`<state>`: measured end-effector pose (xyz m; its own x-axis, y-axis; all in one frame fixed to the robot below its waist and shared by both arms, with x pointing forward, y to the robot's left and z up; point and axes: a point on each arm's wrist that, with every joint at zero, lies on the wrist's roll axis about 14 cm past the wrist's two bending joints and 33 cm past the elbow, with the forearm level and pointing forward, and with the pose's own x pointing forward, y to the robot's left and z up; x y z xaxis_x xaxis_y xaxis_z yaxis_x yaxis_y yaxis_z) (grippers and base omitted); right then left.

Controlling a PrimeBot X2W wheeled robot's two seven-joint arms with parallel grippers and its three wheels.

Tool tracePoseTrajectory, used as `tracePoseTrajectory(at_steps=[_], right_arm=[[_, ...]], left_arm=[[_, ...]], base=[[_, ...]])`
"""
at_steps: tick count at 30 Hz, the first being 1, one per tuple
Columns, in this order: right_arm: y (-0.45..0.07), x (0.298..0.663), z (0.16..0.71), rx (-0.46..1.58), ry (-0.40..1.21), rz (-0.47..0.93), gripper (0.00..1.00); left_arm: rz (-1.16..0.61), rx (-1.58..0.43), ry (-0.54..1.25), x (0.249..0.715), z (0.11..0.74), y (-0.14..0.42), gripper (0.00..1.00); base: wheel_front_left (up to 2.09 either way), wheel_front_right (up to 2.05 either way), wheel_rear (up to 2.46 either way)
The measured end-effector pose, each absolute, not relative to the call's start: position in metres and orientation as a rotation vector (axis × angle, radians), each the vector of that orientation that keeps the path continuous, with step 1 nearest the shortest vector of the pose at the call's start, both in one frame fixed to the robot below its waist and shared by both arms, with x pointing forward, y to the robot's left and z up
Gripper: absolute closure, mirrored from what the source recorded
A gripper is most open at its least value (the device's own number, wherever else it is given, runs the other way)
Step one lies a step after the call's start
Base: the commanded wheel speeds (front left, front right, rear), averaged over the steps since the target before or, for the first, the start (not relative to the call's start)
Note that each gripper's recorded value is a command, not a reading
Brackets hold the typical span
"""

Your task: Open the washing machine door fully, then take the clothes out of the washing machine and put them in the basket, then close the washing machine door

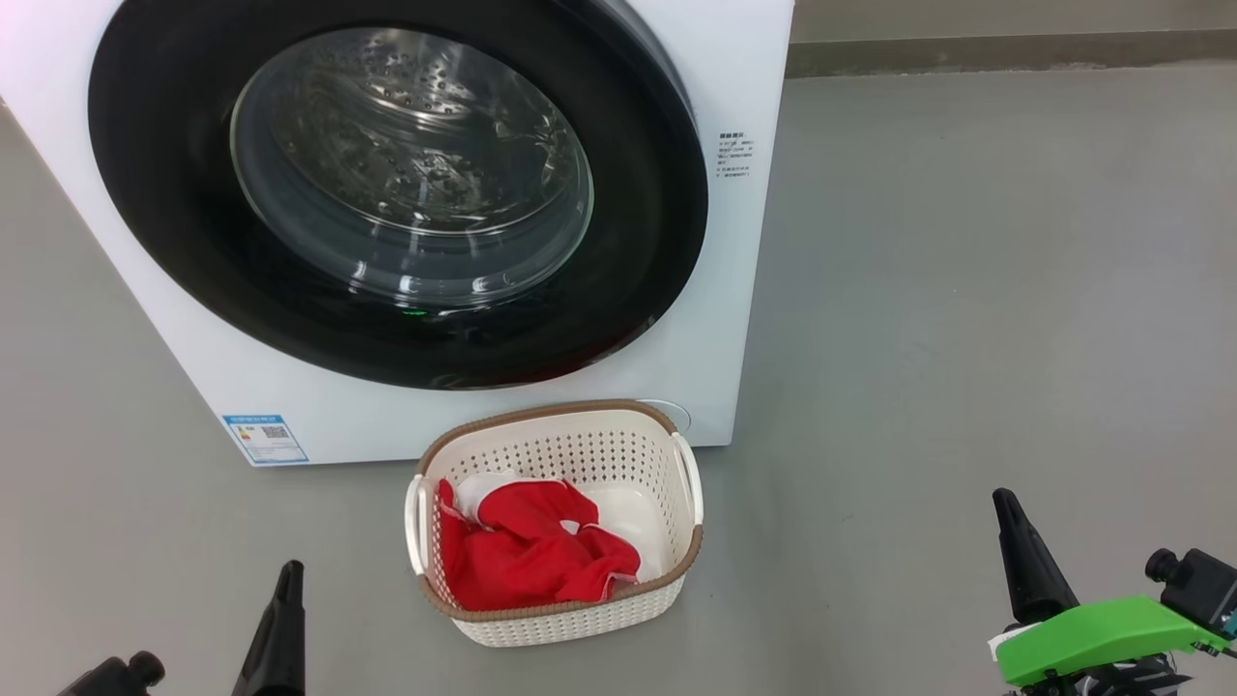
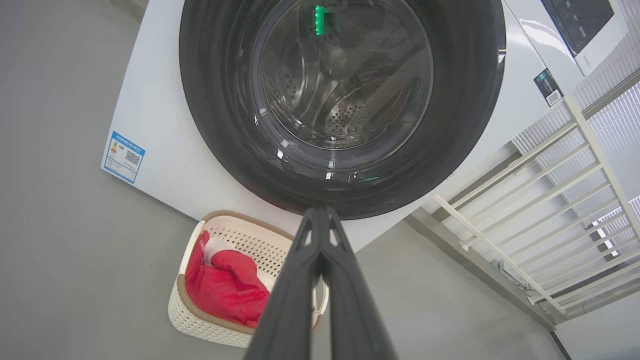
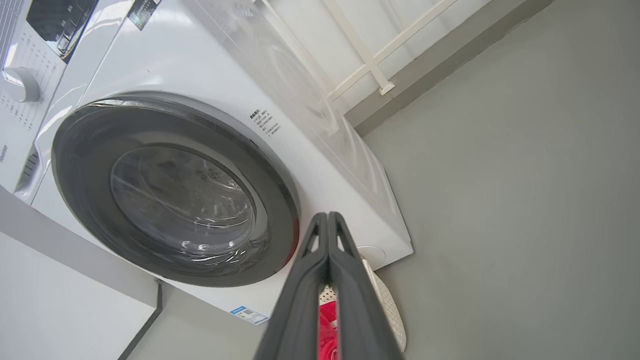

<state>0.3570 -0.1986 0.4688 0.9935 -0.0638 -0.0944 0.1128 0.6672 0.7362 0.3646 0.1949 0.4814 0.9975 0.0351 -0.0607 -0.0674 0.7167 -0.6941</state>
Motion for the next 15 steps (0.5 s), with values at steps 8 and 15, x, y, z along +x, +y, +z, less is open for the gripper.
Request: tracePoseTrajectory(at_steps=[8, 15], right_arm=[[-0.2014, 0.3572, 0.467, 0.916, 0.067, -0.115, 1.0], [-0.2026, 0.3598, 0.468, 0.986, 0.067, -0.119, 1.0]], left_arm=[[0.066, -0.857, 0.058, 0.3642, 0.4782, 0.1953, 1.0], [0.073, -0.933, 0.068, 0.3642, 0.4759, 0.1953, 1.0]], base=[[0.0, 0.0, 0.0], [0.0, 0.0, 0.0]])
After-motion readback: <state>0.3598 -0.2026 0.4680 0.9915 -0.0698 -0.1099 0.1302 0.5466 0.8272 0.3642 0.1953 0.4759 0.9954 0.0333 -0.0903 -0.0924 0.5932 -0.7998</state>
